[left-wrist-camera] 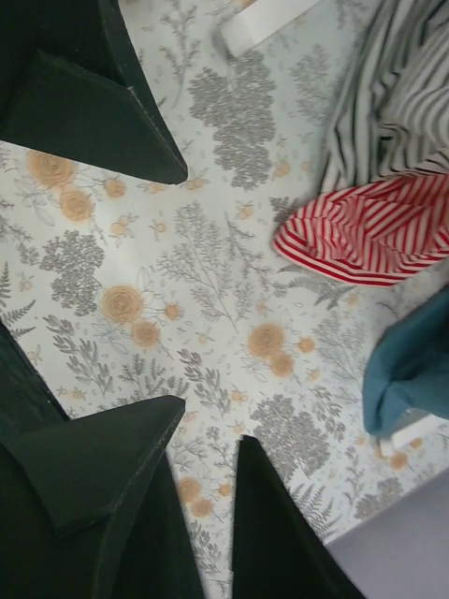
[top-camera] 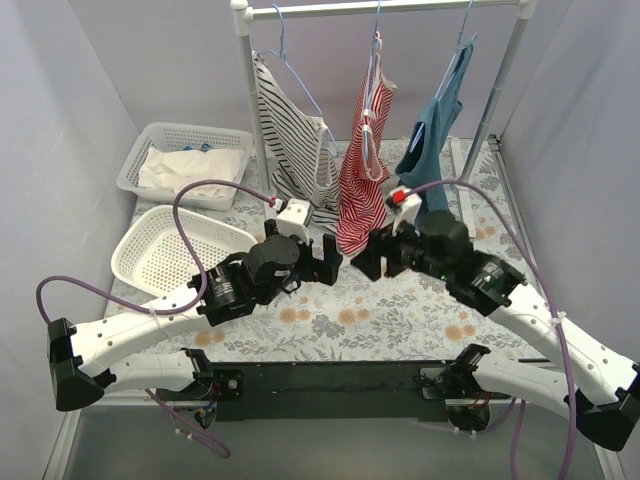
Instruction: Place the tank top on the hanger
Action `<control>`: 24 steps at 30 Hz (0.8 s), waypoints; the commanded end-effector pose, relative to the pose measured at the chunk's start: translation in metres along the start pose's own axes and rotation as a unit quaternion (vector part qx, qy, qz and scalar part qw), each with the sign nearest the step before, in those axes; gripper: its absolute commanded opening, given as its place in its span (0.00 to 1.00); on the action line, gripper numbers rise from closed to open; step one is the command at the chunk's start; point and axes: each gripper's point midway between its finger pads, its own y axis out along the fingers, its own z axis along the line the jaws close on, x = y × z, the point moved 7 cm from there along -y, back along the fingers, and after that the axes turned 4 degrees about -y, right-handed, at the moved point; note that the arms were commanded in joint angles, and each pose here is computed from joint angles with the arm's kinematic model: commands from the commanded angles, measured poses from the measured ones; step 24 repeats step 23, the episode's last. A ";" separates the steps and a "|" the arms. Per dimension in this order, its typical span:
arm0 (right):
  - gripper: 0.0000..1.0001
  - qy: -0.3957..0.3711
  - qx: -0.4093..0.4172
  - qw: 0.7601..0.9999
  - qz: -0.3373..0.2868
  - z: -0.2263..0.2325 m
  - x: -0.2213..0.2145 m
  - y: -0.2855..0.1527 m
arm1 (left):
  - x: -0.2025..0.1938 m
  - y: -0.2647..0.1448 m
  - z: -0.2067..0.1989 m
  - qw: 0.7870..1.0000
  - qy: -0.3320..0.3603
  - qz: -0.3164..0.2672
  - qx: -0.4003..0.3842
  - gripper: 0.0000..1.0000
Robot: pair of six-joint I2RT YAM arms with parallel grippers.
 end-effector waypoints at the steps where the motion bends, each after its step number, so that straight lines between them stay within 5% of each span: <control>1: 0.71 0.003 0.011 1.000 -0.025 0.009 -0.042 0.012 | -0.024 -0.007 0.009 0.996 -0.079 0.034 0.022 0.98; 8: 0.76 -0.010 -0.027 0.999 -0.030 -0.017 -0.095 0.025 | -0.063 -0.002 0.025 0.987 -0.127 0.076 0.066 0.98; 24: 0.81 -0.050 -0.058 0.995 -0.056 -0.027 -0.088 0.014 | -0.062 0.003 0.027 0.990 -0.116 0.051 0.065 0.98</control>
